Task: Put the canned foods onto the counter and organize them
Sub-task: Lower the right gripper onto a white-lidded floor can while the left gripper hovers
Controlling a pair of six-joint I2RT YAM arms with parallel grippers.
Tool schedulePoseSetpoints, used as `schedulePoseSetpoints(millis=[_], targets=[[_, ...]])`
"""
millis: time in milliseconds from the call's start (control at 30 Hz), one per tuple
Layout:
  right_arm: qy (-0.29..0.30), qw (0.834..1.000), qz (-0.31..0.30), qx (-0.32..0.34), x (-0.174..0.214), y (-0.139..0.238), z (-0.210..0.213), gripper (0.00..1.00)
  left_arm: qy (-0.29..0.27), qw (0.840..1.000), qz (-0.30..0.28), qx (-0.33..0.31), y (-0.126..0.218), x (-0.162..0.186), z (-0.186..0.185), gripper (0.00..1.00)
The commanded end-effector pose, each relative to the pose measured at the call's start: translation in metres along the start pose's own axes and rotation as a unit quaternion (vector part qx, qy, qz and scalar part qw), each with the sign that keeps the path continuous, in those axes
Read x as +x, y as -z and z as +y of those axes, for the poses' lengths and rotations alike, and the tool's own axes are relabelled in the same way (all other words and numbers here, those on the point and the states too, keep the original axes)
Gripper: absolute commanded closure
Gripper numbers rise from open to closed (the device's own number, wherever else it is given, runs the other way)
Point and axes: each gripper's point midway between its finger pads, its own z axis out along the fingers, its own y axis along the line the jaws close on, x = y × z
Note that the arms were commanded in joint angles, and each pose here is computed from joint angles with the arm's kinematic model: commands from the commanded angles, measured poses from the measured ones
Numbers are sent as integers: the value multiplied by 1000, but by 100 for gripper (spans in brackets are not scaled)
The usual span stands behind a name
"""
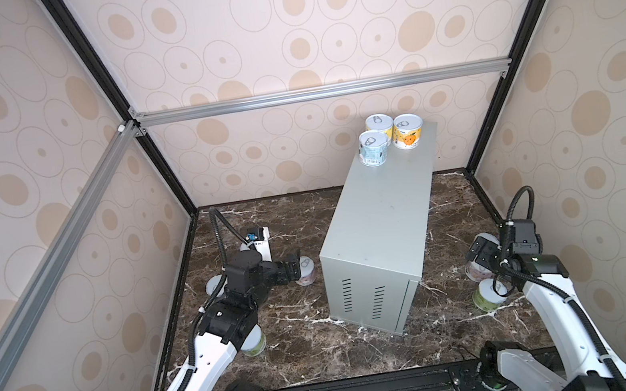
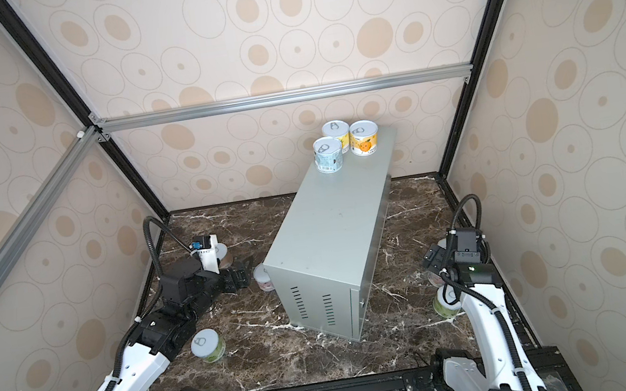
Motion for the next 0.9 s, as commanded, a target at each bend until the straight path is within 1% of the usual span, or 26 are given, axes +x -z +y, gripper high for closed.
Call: schedulePoseSetpoints(millis=[0, 100, 200, 333, 467, 600, 867], targets=[[-16, 1000, -10, 4, -13, -3, -2, 1, -6, 1000, -18, 14, 6, -10, -4, 1], [-24, 1000, -11, 10, -20, -11, -4, 1, -6, 999, -23, 21, 9, -12, -6, 1], [-16, 1000, -14, 16, -32, -17, -1, 1, -6, 999, -26, 21, 10, -12, -6, 1], [-8, 999, -9, 32, -47, -33, 2, 1, -11, 999, -16, 27, 6, -7, -10, 1], [-4, 999, 10, 37, -54, -57, 5, 1, -27, 999, -6, 23, 4, 0, -15, 1], [-7, 998, 32, 45, -58, -77, 5, 1, -31, 999, 7, 26, -1, 8, -20, 1], [-18, 996, 59, 61, -70, -102, -9, 1, -37, 999, 14, 17, -4, 12, -17, 1]])
